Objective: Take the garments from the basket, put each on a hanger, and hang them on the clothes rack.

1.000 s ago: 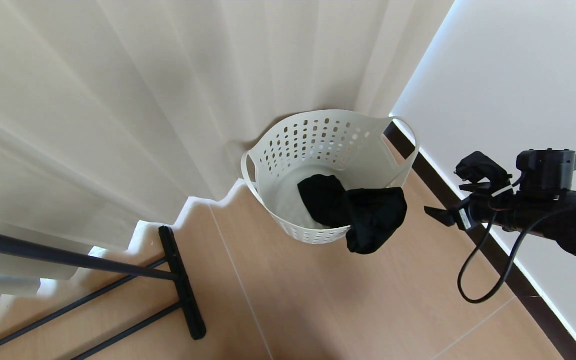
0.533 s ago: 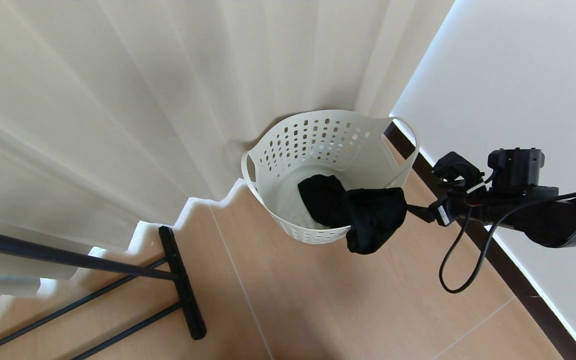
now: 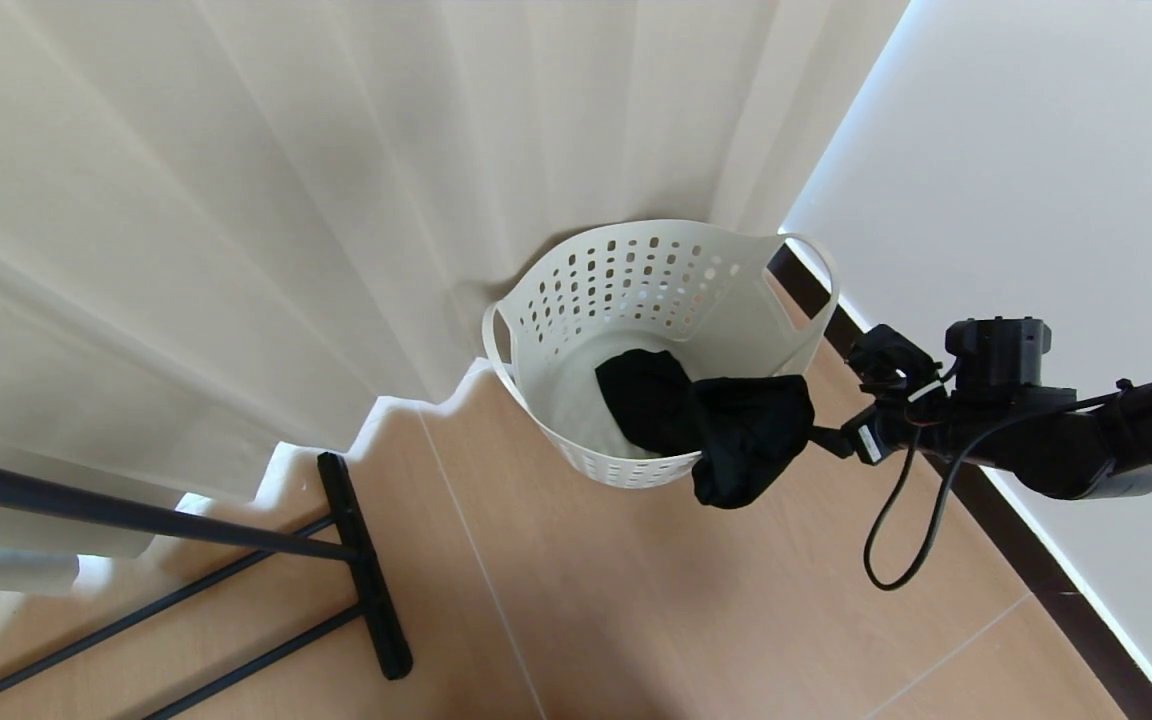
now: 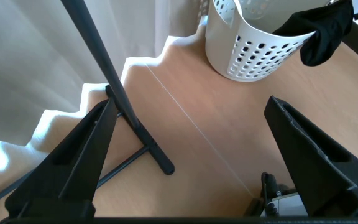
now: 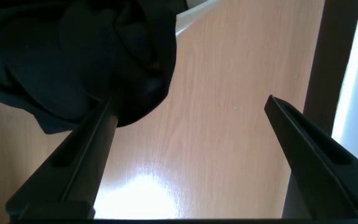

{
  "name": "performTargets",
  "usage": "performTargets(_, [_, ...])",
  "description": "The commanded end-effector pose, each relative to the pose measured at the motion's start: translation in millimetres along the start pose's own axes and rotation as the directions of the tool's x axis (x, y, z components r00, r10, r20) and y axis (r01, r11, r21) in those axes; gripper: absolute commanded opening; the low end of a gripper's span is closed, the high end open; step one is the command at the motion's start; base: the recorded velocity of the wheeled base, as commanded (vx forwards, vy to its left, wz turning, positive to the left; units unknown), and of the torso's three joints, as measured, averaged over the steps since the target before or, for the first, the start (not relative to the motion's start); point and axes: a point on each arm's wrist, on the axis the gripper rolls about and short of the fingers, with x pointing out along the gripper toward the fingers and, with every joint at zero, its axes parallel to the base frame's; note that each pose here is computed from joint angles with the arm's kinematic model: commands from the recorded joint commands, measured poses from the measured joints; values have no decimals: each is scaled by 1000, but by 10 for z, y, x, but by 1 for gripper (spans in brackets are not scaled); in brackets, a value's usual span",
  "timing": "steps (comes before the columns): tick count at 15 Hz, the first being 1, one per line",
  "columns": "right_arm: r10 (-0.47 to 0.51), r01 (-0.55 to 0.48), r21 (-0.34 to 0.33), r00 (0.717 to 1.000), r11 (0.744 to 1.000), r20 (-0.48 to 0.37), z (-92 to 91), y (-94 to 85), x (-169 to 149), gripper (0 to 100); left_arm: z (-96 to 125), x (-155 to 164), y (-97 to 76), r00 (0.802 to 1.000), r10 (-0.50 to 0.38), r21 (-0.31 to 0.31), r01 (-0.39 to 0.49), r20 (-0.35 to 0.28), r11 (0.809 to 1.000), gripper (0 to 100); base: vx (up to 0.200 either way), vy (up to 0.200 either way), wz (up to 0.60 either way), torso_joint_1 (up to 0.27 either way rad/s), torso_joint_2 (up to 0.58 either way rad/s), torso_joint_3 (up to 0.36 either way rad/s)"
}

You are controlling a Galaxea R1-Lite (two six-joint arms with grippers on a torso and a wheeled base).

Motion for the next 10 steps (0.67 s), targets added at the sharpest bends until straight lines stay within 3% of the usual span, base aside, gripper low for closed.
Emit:
performTargets(1, [8,-8,2,1000,1000,-13,-51,12,78,100,0,0,0,1000,0,0,0,0,1000,100,0,0,0,0,0,0])
performTargets(4, [2,-2,14,1000,1000,3,6,-17,116,100,0,0,0,1000,0,0,0,0,1000,100,0,0,0,0,0,0])
performTargets(10, [16,-15,65,1000,998,-15,-91,6,311,100,0,0,0,1000,0,0,0,0,1000,100,0,0,0,0,0,0])
